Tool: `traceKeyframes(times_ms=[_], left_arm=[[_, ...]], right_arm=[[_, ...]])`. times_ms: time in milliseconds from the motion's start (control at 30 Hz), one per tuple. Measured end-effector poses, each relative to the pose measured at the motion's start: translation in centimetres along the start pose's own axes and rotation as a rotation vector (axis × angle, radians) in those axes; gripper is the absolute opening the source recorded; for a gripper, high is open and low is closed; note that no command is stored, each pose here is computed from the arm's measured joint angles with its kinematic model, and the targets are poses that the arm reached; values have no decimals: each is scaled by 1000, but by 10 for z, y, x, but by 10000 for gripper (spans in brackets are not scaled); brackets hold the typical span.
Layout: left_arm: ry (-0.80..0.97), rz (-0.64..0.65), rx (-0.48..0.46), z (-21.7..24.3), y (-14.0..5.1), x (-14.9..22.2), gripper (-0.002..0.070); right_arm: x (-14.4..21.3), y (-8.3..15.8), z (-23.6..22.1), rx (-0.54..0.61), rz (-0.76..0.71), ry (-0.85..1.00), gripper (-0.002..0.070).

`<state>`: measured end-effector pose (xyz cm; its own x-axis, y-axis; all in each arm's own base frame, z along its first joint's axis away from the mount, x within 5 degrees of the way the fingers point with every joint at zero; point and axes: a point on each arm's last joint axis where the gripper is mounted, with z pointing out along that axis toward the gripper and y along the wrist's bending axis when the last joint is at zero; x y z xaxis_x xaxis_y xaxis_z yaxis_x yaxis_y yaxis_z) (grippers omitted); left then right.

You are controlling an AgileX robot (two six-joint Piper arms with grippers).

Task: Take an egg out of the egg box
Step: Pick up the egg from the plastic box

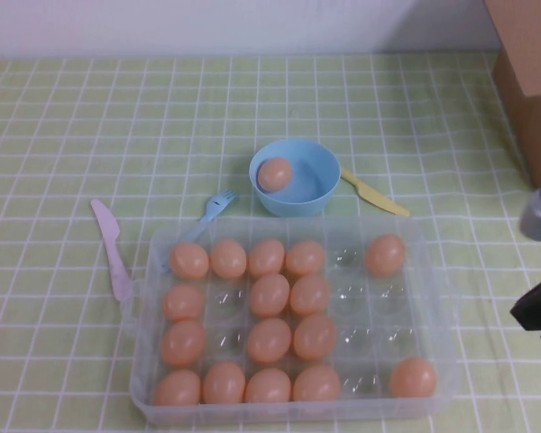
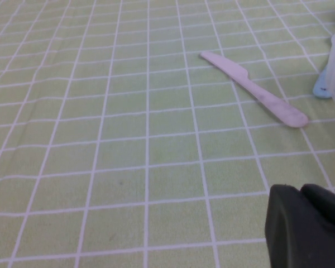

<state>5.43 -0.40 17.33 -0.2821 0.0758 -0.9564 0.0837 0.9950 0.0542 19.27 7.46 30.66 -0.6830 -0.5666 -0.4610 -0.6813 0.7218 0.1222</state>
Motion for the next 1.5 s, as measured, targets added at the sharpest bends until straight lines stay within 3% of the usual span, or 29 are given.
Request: traceKeyframes(times_ms=[367,467,567,700,800,1500], left_arm=[[0,0,0,0,0,0,-3],[0,0,0,0,0,0,-3],[0,0,0,0,0,0,-4],[0,0,0,0,0,0,-3],[0,0,0,0,0,0,-3],[2,0,0,0,0,0,-3]], right_arm=[[-70,16,74,12,-343,245,-17],[-82,26,93,-1,-412,285,13],[-89,33,105,-23,-451,324,123],[-89,39,112,-51,-518,378,365],[-88,42,113,-60,-565,396,447],[-86,36,132,-35,-635,473,421]])
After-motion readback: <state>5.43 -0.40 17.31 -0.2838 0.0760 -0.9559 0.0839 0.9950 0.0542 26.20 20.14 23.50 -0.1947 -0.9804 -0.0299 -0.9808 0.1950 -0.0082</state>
